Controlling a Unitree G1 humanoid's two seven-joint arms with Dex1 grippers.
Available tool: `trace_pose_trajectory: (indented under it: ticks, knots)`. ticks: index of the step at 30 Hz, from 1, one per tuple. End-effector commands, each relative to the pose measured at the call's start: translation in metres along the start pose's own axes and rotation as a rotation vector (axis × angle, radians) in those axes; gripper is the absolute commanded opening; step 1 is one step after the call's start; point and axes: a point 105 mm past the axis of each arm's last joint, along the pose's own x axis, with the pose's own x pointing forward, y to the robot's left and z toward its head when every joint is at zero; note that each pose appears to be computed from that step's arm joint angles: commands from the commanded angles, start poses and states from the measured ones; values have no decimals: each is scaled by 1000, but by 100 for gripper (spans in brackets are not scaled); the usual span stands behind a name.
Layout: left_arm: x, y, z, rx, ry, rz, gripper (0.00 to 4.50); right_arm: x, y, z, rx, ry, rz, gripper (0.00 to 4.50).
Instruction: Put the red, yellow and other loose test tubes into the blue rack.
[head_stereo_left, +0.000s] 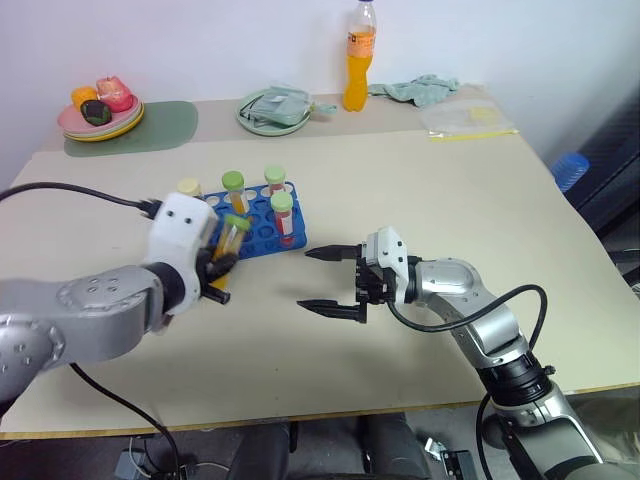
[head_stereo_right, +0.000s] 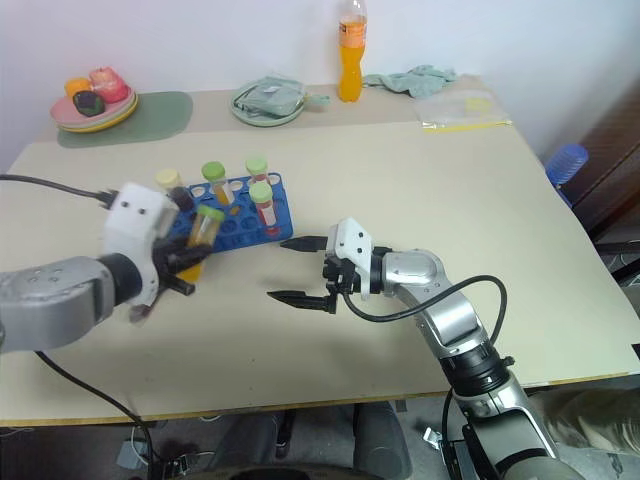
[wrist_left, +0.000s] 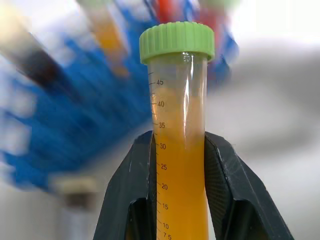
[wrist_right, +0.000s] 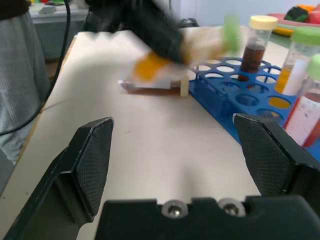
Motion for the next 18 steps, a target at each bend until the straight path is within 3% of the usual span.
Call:
trace_pose_trajectory:
  ticks: [1,7,9,18]
  knots:
    - [-8,26,39,61,-402,178,72,-2,-8,-4,-9,-3,-73,424]
    - [15,12,32,2,-570,222,72,-3,-6,-11,27,1,-111,424]
    - [28,3,24,72,-619,263,72,-2,-7,-13,43,-4,-129,424]
    - [64,-14,-5,45,-695,284,72,-4,-8,-12,46,-8,-174,424]
